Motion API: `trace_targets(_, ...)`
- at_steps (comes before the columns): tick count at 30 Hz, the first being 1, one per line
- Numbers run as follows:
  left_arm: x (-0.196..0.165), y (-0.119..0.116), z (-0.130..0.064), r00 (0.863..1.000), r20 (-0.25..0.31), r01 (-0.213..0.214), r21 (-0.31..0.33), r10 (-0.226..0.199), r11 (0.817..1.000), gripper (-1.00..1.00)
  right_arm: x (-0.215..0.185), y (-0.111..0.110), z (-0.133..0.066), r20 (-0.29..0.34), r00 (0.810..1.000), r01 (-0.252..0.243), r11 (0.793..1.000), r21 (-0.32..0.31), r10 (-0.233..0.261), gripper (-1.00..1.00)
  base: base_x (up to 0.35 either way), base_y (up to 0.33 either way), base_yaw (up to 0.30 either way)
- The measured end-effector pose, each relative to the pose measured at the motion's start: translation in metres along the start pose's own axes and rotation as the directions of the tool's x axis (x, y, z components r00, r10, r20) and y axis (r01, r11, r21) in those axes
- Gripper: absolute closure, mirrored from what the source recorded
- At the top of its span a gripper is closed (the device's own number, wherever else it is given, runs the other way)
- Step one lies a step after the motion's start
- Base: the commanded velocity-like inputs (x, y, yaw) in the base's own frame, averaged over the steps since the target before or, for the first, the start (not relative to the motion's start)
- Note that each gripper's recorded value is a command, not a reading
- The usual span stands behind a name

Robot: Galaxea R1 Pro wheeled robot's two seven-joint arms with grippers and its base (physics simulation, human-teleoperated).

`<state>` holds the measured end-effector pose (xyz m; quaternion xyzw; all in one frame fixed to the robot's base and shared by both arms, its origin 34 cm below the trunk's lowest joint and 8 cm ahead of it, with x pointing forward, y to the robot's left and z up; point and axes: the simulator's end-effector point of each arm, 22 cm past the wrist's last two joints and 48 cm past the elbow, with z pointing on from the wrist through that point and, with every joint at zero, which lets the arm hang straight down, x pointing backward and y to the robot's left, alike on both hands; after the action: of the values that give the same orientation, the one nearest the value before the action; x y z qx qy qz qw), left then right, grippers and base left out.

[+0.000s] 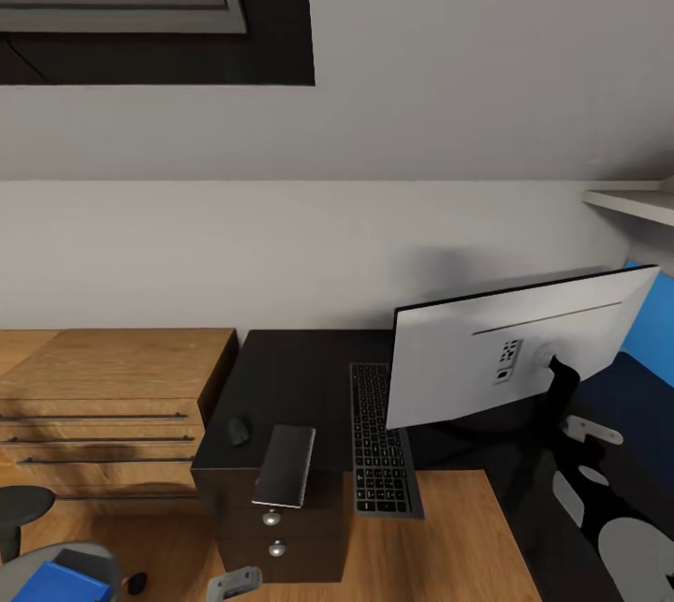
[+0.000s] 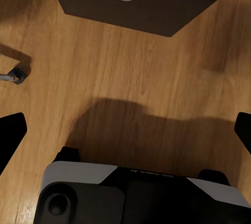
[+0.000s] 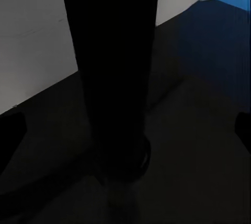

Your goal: In the bedroom, organize the workspace by keeping the computer under the desk, ensuring the monitor is on the desk, placing the keyboard on the desk next to the monitor, placing the mouse on the desk next to the keyboard, moving the folder from the swivel chair onto the desk next to the mouse, stacking the notebook on top of the folder with the pen on top of the notebook, and positioning the swivel chair next to the desk.

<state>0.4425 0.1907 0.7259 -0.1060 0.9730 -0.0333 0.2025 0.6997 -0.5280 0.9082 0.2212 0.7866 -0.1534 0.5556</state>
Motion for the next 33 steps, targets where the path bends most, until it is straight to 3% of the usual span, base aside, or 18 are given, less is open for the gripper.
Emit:
trace_targets(5,0.001,0.000,0.005,1.000,0.000,-0.001,0.000,0.001,1.000,-1.00,0.003,-0.005,0.003,0.002,1.000,0.019,0.999,0.037,-0.019,-1.00,0.000,0.000,0.000)
trace_targets(33,0.006,0.001,0.035,1.000,-0.003,-0.006,0.000,0.006,1.000,-1.00,0.030,0.002,0.018,0.006,1.000,0.023,0.999,0.033,-0.023,-1.00,0.000,0.000,0.000)
